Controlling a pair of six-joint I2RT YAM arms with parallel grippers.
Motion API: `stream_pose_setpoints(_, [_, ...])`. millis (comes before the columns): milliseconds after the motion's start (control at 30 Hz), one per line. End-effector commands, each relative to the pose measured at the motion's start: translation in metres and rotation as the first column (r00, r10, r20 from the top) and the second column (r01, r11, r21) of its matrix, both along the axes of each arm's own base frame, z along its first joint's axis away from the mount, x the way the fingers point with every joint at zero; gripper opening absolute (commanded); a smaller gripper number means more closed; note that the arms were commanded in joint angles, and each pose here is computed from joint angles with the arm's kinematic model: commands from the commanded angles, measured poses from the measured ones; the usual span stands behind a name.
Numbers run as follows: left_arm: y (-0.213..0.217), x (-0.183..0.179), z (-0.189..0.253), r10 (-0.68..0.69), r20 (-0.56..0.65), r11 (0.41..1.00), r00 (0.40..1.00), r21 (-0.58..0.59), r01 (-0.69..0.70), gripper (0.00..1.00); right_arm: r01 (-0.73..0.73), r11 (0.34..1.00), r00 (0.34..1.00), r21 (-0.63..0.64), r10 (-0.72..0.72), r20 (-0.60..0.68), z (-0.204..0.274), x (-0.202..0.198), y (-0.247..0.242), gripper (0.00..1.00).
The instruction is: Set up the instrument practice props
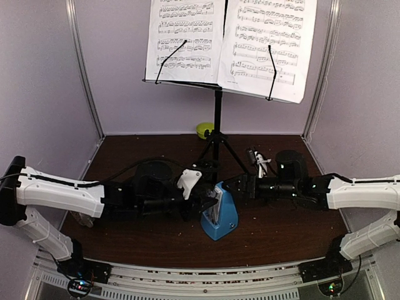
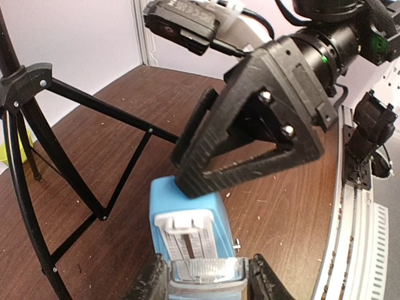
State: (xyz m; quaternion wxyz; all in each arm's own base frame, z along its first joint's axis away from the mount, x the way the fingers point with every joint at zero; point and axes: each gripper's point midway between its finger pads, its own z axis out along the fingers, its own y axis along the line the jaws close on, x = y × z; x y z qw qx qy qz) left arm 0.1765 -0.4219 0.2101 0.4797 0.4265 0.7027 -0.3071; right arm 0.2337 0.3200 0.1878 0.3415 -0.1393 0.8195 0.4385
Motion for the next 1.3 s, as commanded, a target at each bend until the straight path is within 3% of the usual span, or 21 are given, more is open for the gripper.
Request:
stream_pose_setpoints(0, [0.011,-0.014,-0.011,-0.027,-0.003,0.998,1.0,0.056,0.027,0.03,0.053,0.953,0.988,-0.297,-0.093,-0.121,-0.089,-0.007,-0.043,0.8])
stream_pose_setpoints(267, [0.03,-0.011,0.002,0.043,-0.029,0.999,0.999,0.019,-0.043,0.0,0.034,0.961,0.994,-0.273,-0.061,-0.092,-0.071,-0.007,-0.039,0.79])
stream_pose_setpoints(400, [0.063,-0.006,0.019,0.142,-0.067,0.99,0.988,-0.004,-0.142,0.0,0.021,0.974,0.998,-0.227,-0.033,-0.051,-0.047,-0.005,-0.032,0.82])
stream_pose_setpoints(533, [0.111,0.001,0.015,0.272,-0.15,0.962,0.95,0.049,-0.268,0.0,0.008,0.982,1.0,-0.191,-0.012,-0.018,-0.025,-0.002,-0.025,0.84])
stream_pose_setpoints(700, [0.181,0.013,0.01,0.476,-0.263,0.88,0.839,0.132,-0.457,0.0,-0.013,0.989,1.0,-0.15,0.013,0.004,-0.004,-0.001,-0.016,0.85])
stream_pose_setpoints(867, [0.243,0.033,0.003,0.676,-0.332,0.736,0.657,0.27,-0.621,0.0,-0.029,0.993,0.999,-0.112,0.033,0.027,0.015,0.0,-0.009,0.88])
stream_pose_setpoints(967, [0.253,0.048,0.003,0.719,-0.357,0.694,0.596,0.323,-0.644,0.0,-0.038,0.995,0.998,-0.096,0.042,0.043,0.024,0.001,-0.006,0.89])
stream_pose_setpoints(1267, [0.243,0.121,-0.025,0.764,-0.4,0.645,0.507,0.509,-0.57,0.0,-0.026,0.995,0.999,-0.094,0.03,0.04,0.027,0.0,-0.009,0.9])
